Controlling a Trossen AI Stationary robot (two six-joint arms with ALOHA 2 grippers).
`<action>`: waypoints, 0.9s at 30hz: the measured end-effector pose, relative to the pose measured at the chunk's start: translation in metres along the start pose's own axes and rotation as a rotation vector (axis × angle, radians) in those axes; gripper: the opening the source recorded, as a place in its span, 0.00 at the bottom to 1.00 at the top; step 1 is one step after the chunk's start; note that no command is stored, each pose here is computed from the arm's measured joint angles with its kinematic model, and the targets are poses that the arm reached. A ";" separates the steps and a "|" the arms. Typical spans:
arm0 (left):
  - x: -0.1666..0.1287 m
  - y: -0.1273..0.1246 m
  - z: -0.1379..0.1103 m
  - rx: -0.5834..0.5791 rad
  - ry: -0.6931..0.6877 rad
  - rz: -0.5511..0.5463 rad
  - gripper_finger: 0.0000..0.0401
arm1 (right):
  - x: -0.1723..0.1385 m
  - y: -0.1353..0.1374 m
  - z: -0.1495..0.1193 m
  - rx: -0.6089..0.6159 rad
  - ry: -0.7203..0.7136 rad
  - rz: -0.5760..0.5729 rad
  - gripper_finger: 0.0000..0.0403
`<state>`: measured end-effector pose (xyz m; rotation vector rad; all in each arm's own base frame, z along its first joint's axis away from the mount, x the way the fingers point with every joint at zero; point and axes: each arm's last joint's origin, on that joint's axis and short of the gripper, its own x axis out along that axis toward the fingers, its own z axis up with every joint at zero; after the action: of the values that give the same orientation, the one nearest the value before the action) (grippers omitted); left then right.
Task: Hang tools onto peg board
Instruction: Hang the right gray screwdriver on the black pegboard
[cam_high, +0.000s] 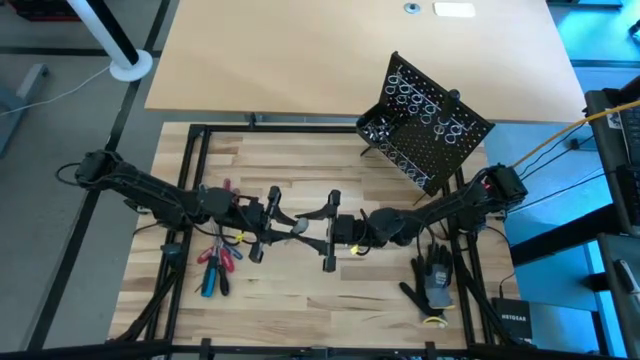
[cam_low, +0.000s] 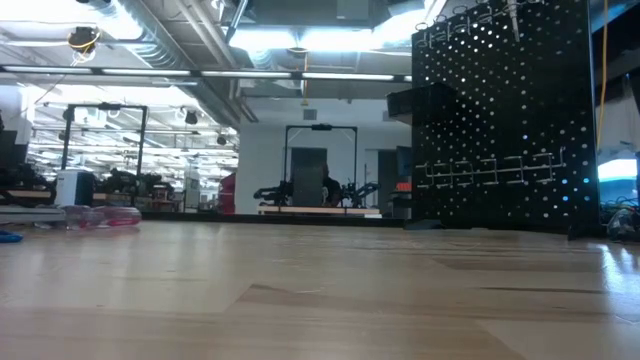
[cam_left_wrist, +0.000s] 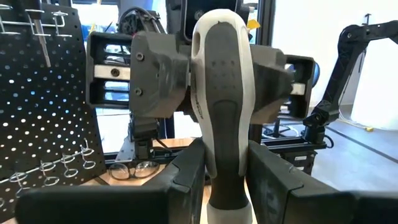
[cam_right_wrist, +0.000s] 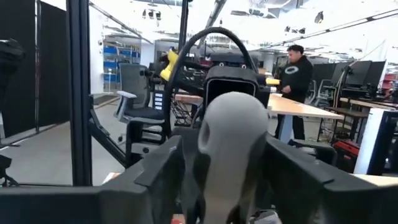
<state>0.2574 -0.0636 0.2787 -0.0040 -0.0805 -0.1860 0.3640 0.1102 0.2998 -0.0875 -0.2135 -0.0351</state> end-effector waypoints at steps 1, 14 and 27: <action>0.000 0.000 0.000 0.000 0.001 0.000 0.21 | 0.000 0.000 0.000 -0.001 0.002 0.001 0.49; -0.001 0.001 0.001 0.015 -0.003 0.008 0.21 | -0.006 0.012 0.010 -0.139 0.015 -0.050 0.33; -0.018 0.022 0.006 0.004 0.082 0.116 0.21 | 0.001 0.022 0.095 -0.346 0.319 -0.266 0.33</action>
<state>0.2434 -0.0389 0.2838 0.0030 0.0012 -0.0694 0.3457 0.1403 0.3910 -0.3954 0.1031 -0.3488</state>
